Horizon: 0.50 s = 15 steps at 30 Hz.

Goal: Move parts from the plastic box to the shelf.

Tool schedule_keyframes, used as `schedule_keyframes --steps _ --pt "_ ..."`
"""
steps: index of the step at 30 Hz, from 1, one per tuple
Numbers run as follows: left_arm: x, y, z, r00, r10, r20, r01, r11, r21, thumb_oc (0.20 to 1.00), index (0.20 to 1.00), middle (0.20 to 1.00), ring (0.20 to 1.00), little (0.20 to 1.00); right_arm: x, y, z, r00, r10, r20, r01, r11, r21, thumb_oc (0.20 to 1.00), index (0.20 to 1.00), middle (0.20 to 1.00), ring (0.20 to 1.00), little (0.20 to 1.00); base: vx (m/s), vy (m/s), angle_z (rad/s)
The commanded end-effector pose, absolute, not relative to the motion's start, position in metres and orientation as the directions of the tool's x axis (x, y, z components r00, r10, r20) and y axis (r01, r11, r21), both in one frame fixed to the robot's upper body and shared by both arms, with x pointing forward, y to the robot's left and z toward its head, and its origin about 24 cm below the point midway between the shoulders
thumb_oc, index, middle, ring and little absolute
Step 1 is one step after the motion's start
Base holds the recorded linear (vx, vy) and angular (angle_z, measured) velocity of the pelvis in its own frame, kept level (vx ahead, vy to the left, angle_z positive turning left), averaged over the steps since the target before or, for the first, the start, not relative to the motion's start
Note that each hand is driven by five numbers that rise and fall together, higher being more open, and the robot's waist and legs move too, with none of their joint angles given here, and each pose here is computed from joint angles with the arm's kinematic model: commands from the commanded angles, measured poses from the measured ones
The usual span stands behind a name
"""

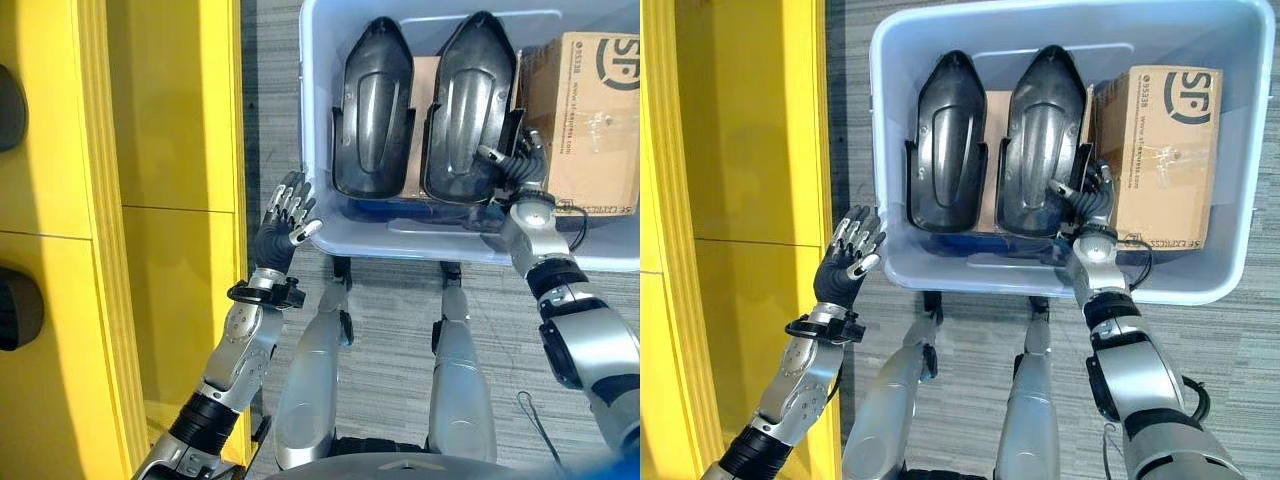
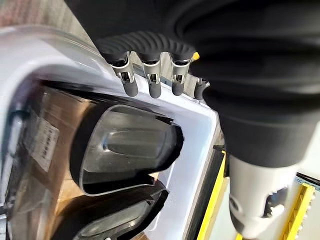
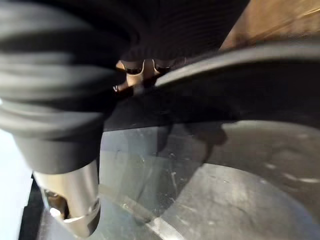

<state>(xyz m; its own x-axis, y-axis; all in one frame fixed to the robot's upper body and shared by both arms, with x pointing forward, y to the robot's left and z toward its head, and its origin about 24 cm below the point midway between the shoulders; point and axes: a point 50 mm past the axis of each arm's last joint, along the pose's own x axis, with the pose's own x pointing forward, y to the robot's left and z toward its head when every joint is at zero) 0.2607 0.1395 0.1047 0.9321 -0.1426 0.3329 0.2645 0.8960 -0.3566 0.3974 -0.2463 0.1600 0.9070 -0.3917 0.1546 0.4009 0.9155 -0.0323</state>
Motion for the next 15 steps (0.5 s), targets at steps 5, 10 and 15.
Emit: schedule_keyframes --steps 5,10,15 --pt "0.252 0.143 0.136 0.870 -0.131 0.475 0.315 0.889 -0.331 1.000 1.000 1.000 1.000 1.000 0.395 -0.283 0.198 0.839 -0.493 0.229 0.518 0.854 -0.058 1.000 1.000 1.000 1.000 1.000 -0.02 -0.024 0.07" --pt "0.253 0.140 0.138 0.867 -0.133 0.480 0.322 0.885 -0.336 1.000 1.000 1.000 1.000 1.000 0.396 -0.290 0.203 0.833 -0.514 0.205 0.539 0.837 -0.095 1.000 1.000 1.000 1.000 1.000 0.00 0.000 0.00" --pt "0.255 0.136 0.139 0.866 -0.138 0.481 0.328 0.883 -0.336 1.000 1.000 1.000 1.000 1.000 0.397 -0.291 0.194 0.846 -0.510 0.156 0.528 0.842 -0.109 0.200 0.200 0.200 0.200 0.200 0.00 0.000 0.00"
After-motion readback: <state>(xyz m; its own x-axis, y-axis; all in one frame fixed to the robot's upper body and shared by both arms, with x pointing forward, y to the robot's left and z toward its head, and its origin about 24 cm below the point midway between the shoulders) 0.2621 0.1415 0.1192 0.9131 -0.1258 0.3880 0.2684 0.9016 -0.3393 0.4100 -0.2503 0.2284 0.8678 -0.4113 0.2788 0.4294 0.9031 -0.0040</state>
